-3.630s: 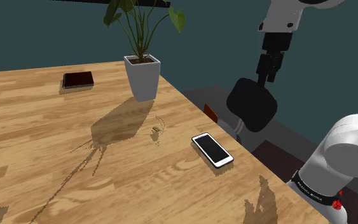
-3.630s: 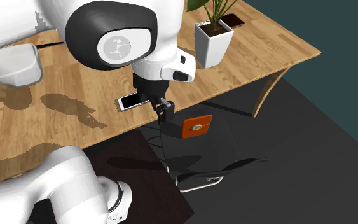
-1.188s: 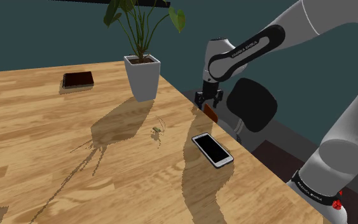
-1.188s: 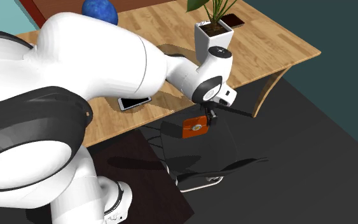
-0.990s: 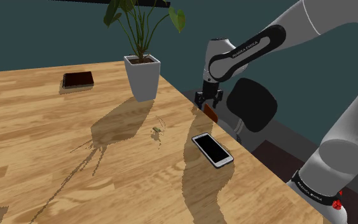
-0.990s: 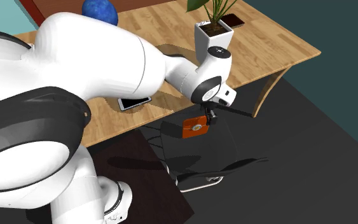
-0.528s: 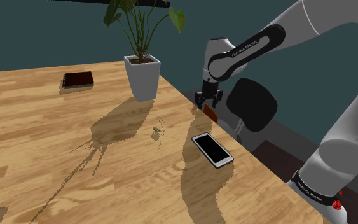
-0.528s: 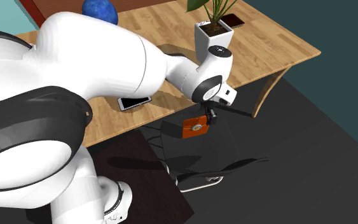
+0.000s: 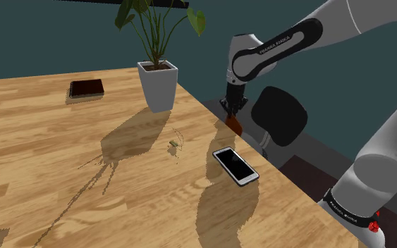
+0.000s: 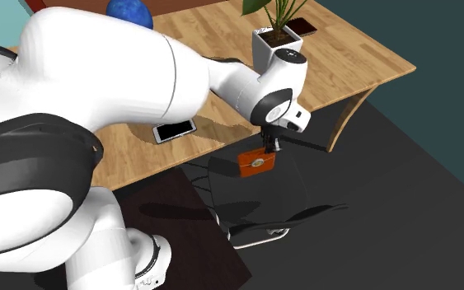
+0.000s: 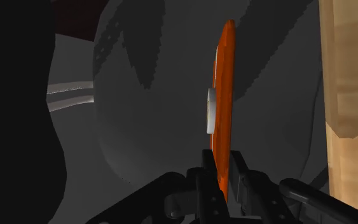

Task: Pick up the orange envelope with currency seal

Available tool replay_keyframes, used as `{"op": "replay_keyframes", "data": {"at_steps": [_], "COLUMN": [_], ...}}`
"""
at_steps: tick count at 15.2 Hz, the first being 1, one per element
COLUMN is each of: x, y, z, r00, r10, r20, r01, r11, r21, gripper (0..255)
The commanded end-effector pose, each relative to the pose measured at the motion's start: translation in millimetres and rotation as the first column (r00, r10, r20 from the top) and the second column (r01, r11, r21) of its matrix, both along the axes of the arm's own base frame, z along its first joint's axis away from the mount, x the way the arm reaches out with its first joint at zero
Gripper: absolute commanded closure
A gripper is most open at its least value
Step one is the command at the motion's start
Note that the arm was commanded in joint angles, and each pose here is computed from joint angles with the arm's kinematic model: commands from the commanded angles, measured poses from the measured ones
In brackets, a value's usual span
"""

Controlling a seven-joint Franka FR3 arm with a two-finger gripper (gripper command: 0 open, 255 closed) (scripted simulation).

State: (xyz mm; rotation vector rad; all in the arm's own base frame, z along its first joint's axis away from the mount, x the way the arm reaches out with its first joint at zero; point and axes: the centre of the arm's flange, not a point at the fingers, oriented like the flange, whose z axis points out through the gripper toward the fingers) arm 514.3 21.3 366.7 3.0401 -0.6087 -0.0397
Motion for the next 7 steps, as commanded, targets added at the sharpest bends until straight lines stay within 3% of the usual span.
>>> {"op": "replay_keyframes", "data": {"at_steps": [1,7], "x": [-0.5,-0.5], "y": [-0.2,-0.2], "z": [10.9,32.9], "r00": [1.000,1.000], "r10": [0.000,0.000], "r20": [0.000,0.000], "r01": [0.000,0.000], "r11": [1.000,1.000], "r21": [0.000,0.000], "gripper": [255,255]}}
